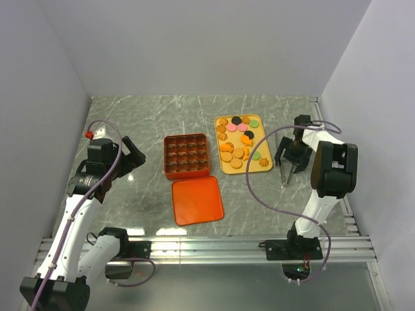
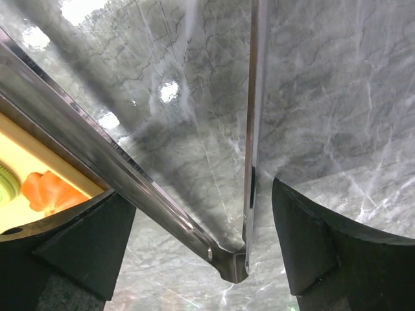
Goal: Pack the cookies
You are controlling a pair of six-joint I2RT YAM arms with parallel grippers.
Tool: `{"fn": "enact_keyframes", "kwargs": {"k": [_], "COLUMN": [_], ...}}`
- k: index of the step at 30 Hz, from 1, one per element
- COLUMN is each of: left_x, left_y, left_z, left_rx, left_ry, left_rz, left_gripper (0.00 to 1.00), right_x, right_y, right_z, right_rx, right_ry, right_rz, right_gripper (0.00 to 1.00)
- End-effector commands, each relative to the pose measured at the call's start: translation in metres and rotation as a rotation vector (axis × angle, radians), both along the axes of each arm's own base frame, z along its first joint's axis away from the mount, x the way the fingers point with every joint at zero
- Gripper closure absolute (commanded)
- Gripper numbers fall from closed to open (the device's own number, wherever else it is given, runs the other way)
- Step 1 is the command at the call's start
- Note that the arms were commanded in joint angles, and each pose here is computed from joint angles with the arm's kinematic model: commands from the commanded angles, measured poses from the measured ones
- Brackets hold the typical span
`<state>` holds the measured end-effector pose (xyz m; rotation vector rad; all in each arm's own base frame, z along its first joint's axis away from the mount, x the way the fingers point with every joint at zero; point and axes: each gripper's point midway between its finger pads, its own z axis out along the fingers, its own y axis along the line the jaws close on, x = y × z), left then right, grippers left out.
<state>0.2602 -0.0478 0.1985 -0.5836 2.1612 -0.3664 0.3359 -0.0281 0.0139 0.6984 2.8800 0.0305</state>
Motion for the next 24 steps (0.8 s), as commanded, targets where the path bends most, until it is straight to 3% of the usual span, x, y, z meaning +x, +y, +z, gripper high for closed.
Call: {"fn": "enact_keyframes", "kwargs": {"k": [1,17,20,23,24], "left_x": [0.002,0.003,0.003,0.003,0.003], "left_y": [0.004,0.005,0.005,0.005,0.005], "left_z": [0.013,0.013,0.013,0.013,0.013], "left_rx": [0.003,0.002,0.002,0.001,0.003], "left_ry": [-0.057,-0.059,-0.060,-0.059,-0.059], "left_rz": [0.029,0.037,0.037,0.036,0.036], "left_gripper": [0.01,0.01,0.01,0.01,0.01], "right_x": [0.007,0.014,0.014,0.015,0.015], "right_y": [-0.001,0.003,0.003,0.006,0.006], "right_z": [-0.008,-0.019,-0.019,-0.019,-0.018], "right_rx": [-0.026,-0.139,-0.139,-0.122,-0.119], "right_ry": [0.021,0.083,0.074,0.072,0.073], "right_rz": [0.055,0.146,0.147,0.151,0.149], "right_gripper": [0.12,0.21,0.27,0.42,0.51]}}
